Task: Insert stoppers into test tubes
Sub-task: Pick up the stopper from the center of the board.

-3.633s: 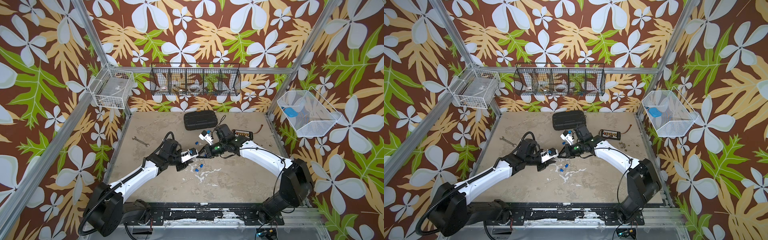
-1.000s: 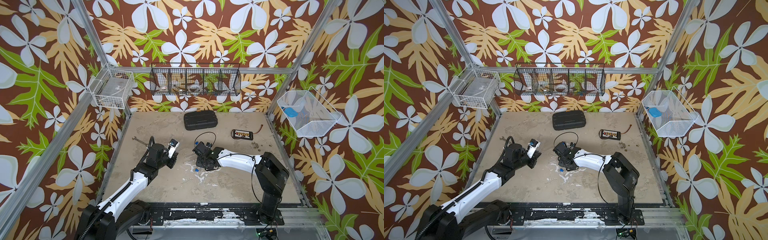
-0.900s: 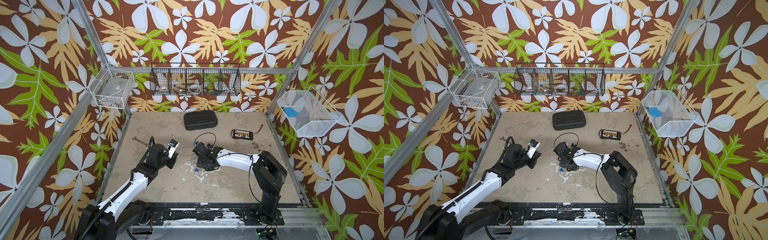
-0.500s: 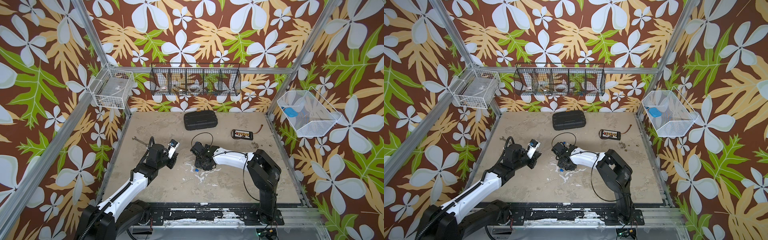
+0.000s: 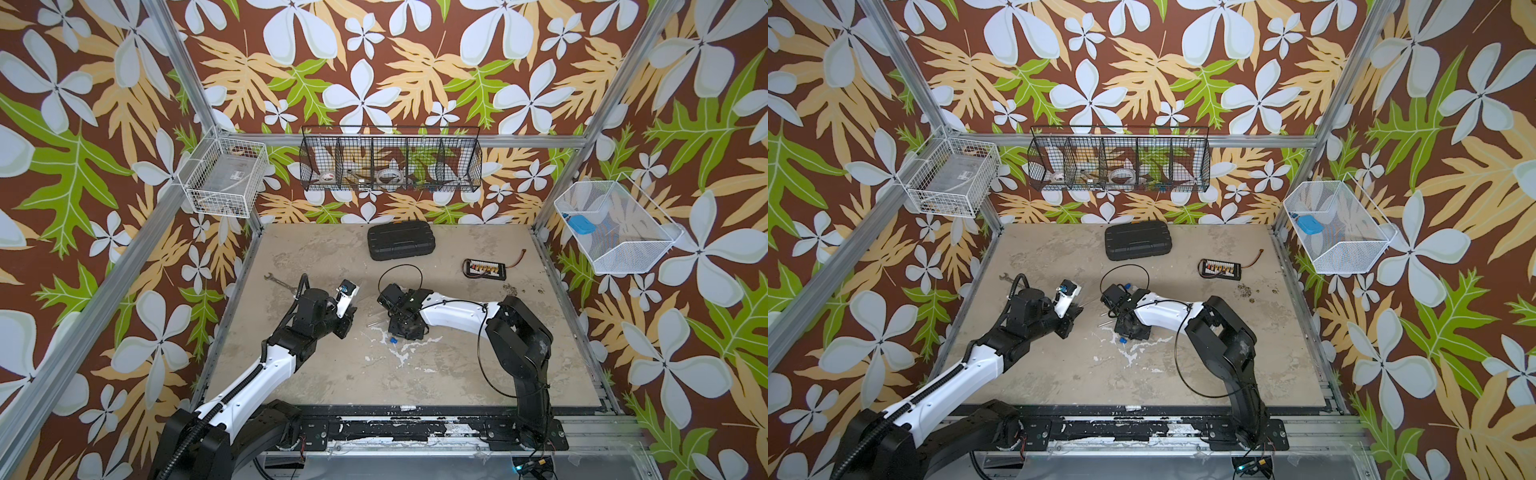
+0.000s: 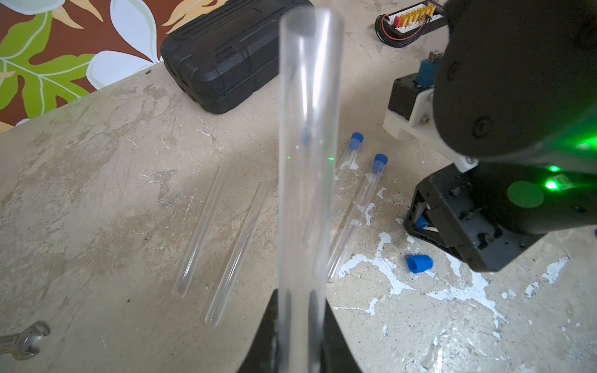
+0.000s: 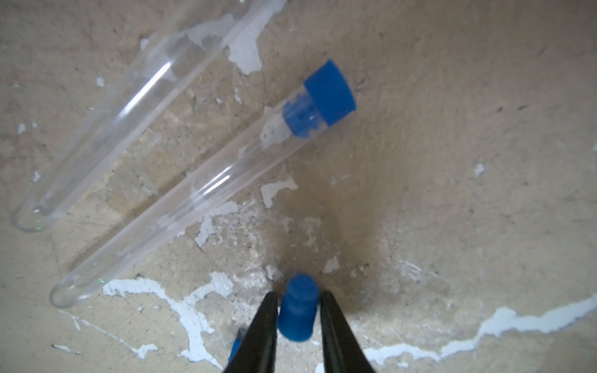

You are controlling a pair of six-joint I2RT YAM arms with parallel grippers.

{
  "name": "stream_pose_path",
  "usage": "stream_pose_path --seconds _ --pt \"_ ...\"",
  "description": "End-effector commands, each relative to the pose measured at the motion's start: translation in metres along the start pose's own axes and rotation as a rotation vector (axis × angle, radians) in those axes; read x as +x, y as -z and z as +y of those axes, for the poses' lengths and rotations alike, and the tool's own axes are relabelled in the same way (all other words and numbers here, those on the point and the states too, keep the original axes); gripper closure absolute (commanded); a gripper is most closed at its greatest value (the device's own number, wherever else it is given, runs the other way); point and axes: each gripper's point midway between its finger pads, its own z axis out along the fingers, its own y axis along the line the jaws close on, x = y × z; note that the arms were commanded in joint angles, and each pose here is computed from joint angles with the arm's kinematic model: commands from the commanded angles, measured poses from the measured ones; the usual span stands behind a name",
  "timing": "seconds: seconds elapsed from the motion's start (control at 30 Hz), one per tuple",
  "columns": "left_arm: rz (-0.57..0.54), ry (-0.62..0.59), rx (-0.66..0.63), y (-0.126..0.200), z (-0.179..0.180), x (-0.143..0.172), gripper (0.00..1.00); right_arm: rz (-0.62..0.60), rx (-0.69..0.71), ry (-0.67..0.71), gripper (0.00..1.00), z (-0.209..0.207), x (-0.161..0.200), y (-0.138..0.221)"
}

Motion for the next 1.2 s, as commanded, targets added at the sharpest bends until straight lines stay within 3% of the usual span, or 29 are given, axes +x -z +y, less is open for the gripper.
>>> stream_pose_path --seconds 0.0,0.43,0.7,1.0,1.17 --pt "-0.027 -0.003 0.004 0.001 0.0 -0.006 1.0 0.028 0.034 0.011 0.76 -0.007 0.006 -0.005" --pt "-0.023 -0.007 0.002 0.002 0.0 -0.004 1.0 0.032 0.029 0.029 0.83 -0.004 0.006 -0.006" --pt "-0.007 -0.032 0.004 0.003 -0.001 -0.003 1.0 -0.038 -0.036 0.082 0.93 0.004 -0.007 0.026" --pt "-0.01 -0.114 0.03 0.006 -0.005 -0.008 1.0 -0.263 -0.136 0.324 0.97 -0.006 -0.035 0.1" --pt "-0.028 -0.189 0.049 0.01 -0.008 -0.016 1.0 -0.374 -0.286 0.519 0.98 -0.011 -0.038 0.139"
